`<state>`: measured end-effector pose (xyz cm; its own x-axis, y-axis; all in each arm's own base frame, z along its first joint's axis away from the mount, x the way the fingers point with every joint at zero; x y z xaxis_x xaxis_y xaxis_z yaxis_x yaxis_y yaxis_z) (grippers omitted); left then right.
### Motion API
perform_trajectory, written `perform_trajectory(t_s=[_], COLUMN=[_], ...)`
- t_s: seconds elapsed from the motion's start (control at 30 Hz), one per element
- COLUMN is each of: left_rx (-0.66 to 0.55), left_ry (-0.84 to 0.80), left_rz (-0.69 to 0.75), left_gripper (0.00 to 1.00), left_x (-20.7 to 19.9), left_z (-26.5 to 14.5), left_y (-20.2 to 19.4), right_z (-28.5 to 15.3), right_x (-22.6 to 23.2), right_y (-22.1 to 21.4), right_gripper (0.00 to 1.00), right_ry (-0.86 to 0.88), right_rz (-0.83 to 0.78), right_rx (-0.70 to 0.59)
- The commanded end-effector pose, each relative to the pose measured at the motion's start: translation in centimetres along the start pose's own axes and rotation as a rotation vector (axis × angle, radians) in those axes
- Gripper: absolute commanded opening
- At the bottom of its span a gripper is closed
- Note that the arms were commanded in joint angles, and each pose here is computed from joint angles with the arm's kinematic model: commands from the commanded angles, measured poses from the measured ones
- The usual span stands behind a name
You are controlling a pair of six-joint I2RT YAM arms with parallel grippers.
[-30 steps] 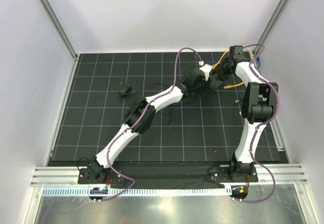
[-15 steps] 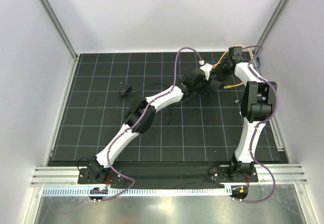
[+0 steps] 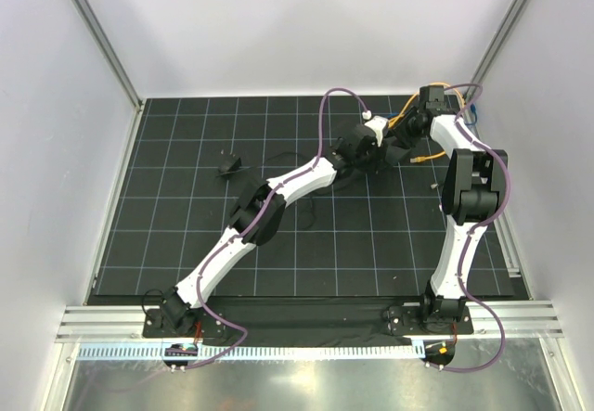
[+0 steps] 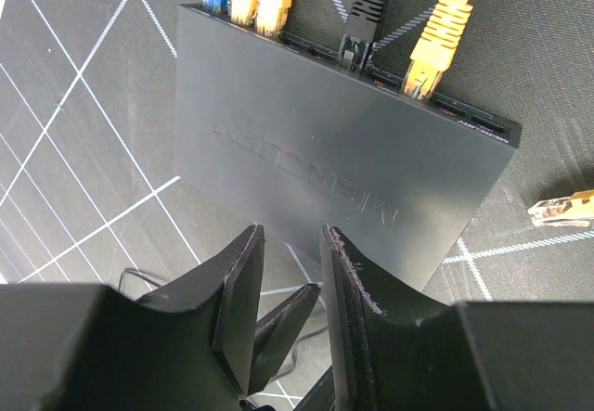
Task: Pull the plug from the switch port
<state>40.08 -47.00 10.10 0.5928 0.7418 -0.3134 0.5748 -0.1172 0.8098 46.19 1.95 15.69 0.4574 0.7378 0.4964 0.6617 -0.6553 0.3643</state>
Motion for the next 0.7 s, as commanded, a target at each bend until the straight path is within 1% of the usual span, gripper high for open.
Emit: perform_trajectory(t_s=[0.0,0.2,0.3,0.33,0.4,0.53,0.67], left_rx=[-0.023,0.022,0.035,0.037,0.041,0.034,0.033], left_ry=[0.003,0.018,0.015,0.016,0.024,0.017,0.004], left_rz=[-0.027,-0.078,-0.094,-0.094,-0.101,-0.098,-0.094], left_gripper=[0.48,0.47,0.42,0.38,0.35,0.23,0.16], left_x=[-0.3,-0.3,-0.3,-0.3,-0.2,-0.3,-0.4], left_z=[0.0,-0.2,0.0,0.0,0.1,0.0,-0.1], left_y=[0.9,0.4,0.0,-0.1,-0.3,-0.1,0.0], right_z=[-0.3,0.0,0.1,0.1,0.2,0.1,-0.4], right_x=[0.5,-0.1,-0.4,-0.5,-0.7,-1.1,-1.2], right_y=[0.6,0.5,0.3,0.3,0.0,-0.3,-0.7], right_gripper=[0.39,0.39,0.39,0.39,0.39,0.39,0.40], right_ry=[0.046,0.041,0.039,0.038,0.030,0.001,-0.038], right_rz=[0.016,0.024,0.028,0.029,0.032,0.046,0.046], right_rx=[-0.016,-0.010,-0.001,-0.004,0.005,0.020,0.025])
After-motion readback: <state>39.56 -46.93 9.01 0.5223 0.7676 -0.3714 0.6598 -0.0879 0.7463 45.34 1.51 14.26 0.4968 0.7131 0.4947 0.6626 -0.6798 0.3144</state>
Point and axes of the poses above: each gripper's point midway between its finger pads, its own z axis out along the fingers, its own x axis along the line the jaws close on, y = z × x, the point moved 10 cm from there along -z, back along the fingers, and after that the axes turned 3 degrees about -z, right-handed, at the moved point
